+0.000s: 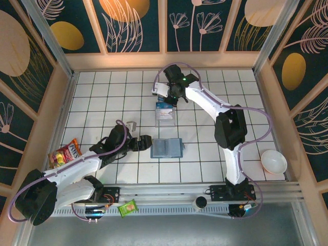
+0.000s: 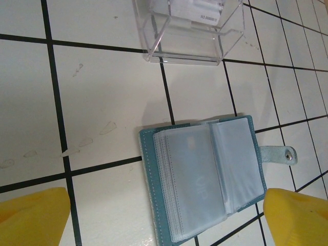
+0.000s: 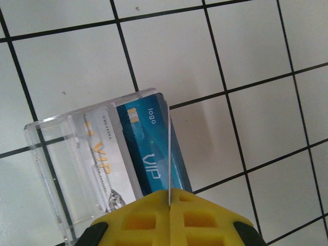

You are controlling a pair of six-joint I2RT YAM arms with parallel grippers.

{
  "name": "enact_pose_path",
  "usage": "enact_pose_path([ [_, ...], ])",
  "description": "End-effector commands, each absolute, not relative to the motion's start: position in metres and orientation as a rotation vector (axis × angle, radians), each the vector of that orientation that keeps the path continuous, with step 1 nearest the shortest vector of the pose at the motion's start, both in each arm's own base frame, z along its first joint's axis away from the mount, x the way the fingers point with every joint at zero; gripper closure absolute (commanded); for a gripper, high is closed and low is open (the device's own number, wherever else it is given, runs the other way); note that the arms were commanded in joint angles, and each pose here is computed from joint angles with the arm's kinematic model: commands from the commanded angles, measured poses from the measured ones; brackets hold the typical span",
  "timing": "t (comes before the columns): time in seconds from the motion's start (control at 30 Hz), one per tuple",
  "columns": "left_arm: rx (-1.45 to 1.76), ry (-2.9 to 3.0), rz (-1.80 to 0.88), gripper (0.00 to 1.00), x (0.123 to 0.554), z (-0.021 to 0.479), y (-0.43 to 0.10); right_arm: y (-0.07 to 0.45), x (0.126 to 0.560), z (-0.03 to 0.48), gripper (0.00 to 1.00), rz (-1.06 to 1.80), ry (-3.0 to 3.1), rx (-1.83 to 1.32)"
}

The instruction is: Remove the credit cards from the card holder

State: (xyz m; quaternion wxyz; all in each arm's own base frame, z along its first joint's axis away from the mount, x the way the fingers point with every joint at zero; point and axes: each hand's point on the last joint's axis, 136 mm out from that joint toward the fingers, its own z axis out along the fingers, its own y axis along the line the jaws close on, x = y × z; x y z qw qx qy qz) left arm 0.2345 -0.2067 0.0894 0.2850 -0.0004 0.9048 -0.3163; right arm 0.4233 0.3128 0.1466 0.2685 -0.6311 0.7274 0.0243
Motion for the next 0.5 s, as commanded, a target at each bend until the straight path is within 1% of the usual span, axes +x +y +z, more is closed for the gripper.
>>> enact_pose_path([
  [0.0,-0.04,2.449,-0.833,0.04,0.234,0.083,-0.201,0.317,0.425,0.135,1.0,0.039,1.93,-1.75],
  [0.47,-0.072,2.482,-0.819,0.04,0.232,0.073,-0.197,0.323,0.415,0.116,1.0,0.028,1.906,-1.828],
])
